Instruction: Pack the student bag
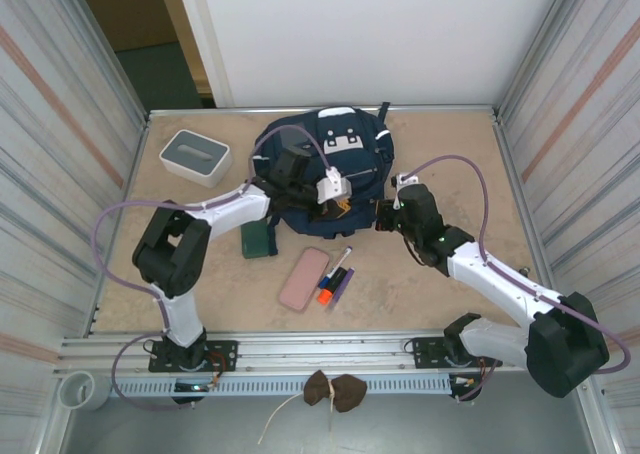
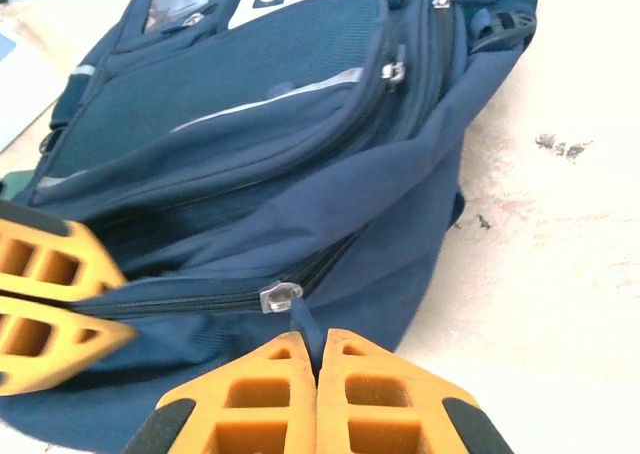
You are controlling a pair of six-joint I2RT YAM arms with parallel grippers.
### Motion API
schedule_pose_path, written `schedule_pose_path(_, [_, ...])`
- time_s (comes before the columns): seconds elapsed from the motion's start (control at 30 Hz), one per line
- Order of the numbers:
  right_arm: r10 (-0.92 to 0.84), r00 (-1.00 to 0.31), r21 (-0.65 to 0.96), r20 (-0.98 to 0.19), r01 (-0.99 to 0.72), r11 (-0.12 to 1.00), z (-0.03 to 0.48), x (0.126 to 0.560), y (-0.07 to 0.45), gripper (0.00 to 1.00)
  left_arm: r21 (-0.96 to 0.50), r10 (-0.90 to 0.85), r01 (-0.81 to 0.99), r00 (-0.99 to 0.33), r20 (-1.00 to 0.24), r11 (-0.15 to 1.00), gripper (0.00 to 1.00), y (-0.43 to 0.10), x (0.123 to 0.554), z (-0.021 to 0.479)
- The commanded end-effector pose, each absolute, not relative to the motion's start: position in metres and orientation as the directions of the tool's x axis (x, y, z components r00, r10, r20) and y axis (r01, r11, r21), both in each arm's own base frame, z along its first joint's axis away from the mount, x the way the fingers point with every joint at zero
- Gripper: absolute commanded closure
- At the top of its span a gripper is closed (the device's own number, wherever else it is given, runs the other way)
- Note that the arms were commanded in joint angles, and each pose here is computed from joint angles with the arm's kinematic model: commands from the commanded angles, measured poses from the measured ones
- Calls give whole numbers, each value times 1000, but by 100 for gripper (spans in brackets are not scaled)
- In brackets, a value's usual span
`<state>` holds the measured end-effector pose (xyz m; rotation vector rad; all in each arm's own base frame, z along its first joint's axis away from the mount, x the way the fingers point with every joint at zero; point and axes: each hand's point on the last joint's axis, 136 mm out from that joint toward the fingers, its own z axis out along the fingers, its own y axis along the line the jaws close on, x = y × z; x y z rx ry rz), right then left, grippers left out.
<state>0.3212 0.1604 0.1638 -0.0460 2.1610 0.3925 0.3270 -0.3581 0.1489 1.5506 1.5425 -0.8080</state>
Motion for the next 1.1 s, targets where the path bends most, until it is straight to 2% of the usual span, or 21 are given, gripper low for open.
schedule_pose_path(0.0, [112,-565,147,-817,-18,989,162,334,117,100,150,386,987,118,-915,54,95,-342,330,199])
schedule_pose_path(0.27, [151,-586,131,-796,77,988,147,346,90,100,150,303,988,134,-944,31,95,-323,321,225])
schedule_pose_path(0.73, [304,-589,228,-749,203,952,121,391,45,100,214,166,977,213,-963,-15,97,-310,297,284])
schedule_pose_path(0.83, [341,-601,278,-723,198,940,113,401,41,100,221,159,975,220,-962,-15,97,-308,296,286])
schedule_pose_path(0.93, [346,-627,349,-698,125,929,115,403,54,100,213,169,977,212,-963,-12,97,-309,300,280])
schedule_pose_path(0.97, [336,-640,371,-691,86,925,119,400,61,97,204,174,979,203,-964,-12,97,-310,302,276])
schedule_pose_path(1.07, [316,-668,426,-673,-1,905,133,385,76,79,174,177,984,176,-968,-24,97,-314,304,270])
